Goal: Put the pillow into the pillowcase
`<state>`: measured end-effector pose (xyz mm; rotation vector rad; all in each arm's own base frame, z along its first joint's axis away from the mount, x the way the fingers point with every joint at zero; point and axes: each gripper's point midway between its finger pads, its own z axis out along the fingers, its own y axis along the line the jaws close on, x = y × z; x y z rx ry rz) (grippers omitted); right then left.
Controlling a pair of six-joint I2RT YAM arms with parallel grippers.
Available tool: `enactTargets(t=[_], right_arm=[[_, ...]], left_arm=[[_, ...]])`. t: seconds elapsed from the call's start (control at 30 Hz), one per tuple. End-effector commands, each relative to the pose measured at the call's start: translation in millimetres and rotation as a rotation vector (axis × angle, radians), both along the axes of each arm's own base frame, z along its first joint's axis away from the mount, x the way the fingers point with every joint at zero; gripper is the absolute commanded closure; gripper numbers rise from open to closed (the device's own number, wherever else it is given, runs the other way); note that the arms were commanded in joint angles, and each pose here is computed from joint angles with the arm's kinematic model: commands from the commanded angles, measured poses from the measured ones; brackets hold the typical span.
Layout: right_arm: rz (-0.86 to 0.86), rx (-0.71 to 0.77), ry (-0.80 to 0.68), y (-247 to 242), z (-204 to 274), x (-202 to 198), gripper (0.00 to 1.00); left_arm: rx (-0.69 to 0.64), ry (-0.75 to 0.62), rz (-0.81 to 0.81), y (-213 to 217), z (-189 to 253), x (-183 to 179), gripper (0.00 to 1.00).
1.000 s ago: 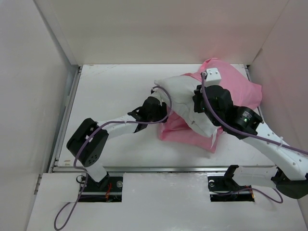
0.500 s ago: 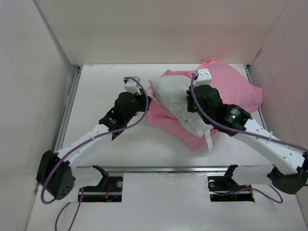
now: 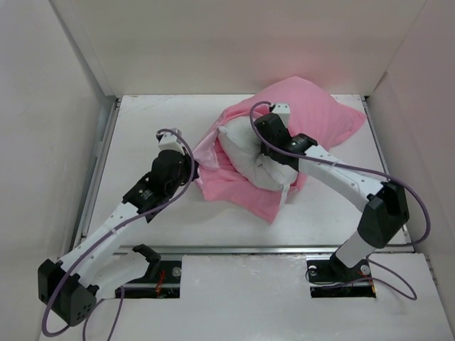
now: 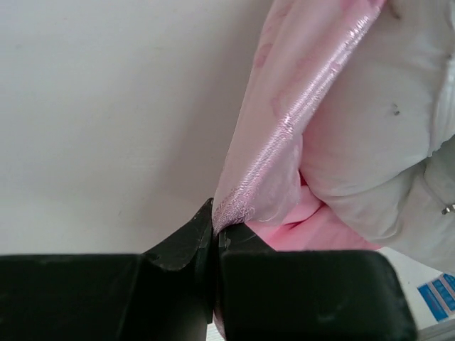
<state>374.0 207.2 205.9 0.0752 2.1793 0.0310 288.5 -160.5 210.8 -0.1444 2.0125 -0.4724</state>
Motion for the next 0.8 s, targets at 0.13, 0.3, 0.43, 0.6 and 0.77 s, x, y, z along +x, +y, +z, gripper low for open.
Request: enactTargets(t=[0.13,0.3,0.43,0.6,0.77], right_arm=[[-0.314,-0.245,0.030,-54,-55,36,1.00],[-0.354,-0.262,0.040,-46,-74,65,1.00],[-0.292,-0.230,0.057,-21,-80,72,1.00],[-0.077,-0.091,0.032,22,-63,68,1.00],[0.351,0.047,-0.081,89,1,43,0.86]], left_arm=[[-0.025,-0.104,0.347,77,49,-12,1.00],[-0.043,-0.131,0.439,103,72,-31,1.00],[-0.053,-0.142,0.471,111,78,-34,1.00],[-0.051,-0.127,0.396,92,72,-23,1.00],[0.008,-0.083,0.379,74,48,12,1.00]])
